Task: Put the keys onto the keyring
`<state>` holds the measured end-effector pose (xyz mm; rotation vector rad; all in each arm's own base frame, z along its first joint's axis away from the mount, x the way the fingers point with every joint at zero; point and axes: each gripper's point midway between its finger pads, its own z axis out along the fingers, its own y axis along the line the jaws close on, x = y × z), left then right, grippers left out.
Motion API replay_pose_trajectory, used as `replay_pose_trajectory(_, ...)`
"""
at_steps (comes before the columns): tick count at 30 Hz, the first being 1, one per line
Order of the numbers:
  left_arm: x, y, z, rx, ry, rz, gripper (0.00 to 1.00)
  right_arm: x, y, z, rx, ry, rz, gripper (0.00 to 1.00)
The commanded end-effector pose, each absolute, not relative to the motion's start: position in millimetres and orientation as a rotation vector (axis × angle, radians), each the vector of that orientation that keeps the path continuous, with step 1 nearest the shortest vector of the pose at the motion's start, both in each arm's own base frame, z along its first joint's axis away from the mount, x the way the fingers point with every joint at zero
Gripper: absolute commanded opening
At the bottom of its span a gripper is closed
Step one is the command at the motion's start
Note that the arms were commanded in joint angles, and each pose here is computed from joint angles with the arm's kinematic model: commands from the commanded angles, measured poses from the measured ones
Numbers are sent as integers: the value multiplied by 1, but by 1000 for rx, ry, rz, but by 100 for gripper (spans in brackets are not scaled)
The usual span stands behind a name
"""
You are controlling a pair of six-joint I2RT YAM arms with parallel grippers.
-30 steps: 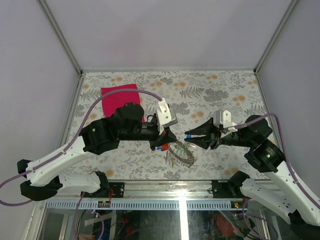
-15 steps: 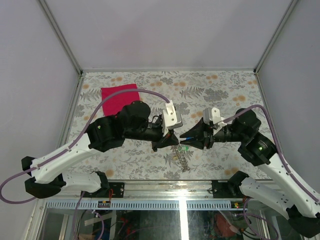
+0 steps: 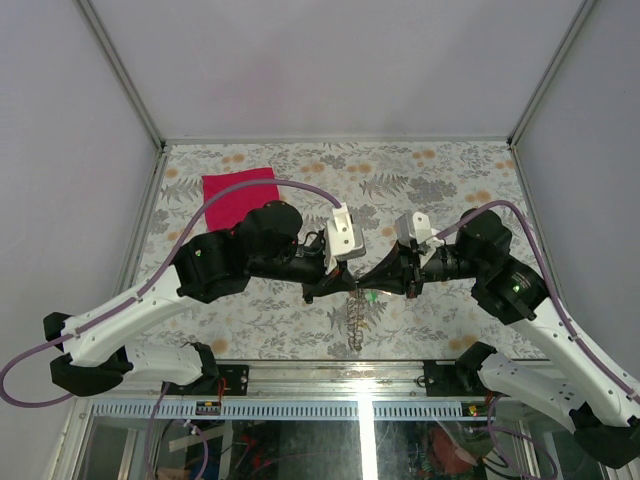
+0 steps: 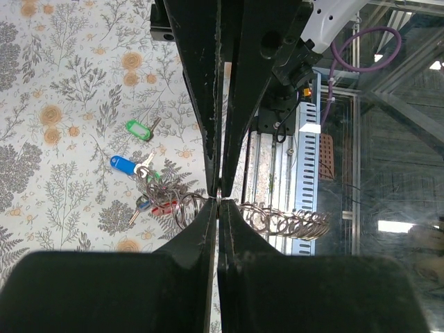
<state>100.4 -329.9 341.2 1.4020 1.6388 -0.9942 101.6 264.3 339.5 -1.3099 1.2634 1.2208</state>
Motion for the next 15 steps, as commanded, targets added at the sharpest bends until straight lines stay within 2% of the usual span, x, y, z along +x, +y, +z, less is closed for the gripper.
replay_pose_trajectory(1,98,-331,373,1376,1524,-1023,0,106,263,353,-1308,1239,1171,0)
replay_pose_trajectory(5,98,-327,378,1361,1512,-1013,0,106,262,350,-1308,1245,1161,0)
replay_pose_trajectory(8,98,-327,378,1363,1511,-1015,0,103,261,351,-1314,1231,1169,14)
replay_pose_trajectory(10,97,-328,376,1368,1513,-1019,0,103,262,352,-1316,1224,1171,17)
replay_pose_trajectory(15,96,-330,376,1377,1511,-1028,0,103,264,353,-1321,1216,1178,17)
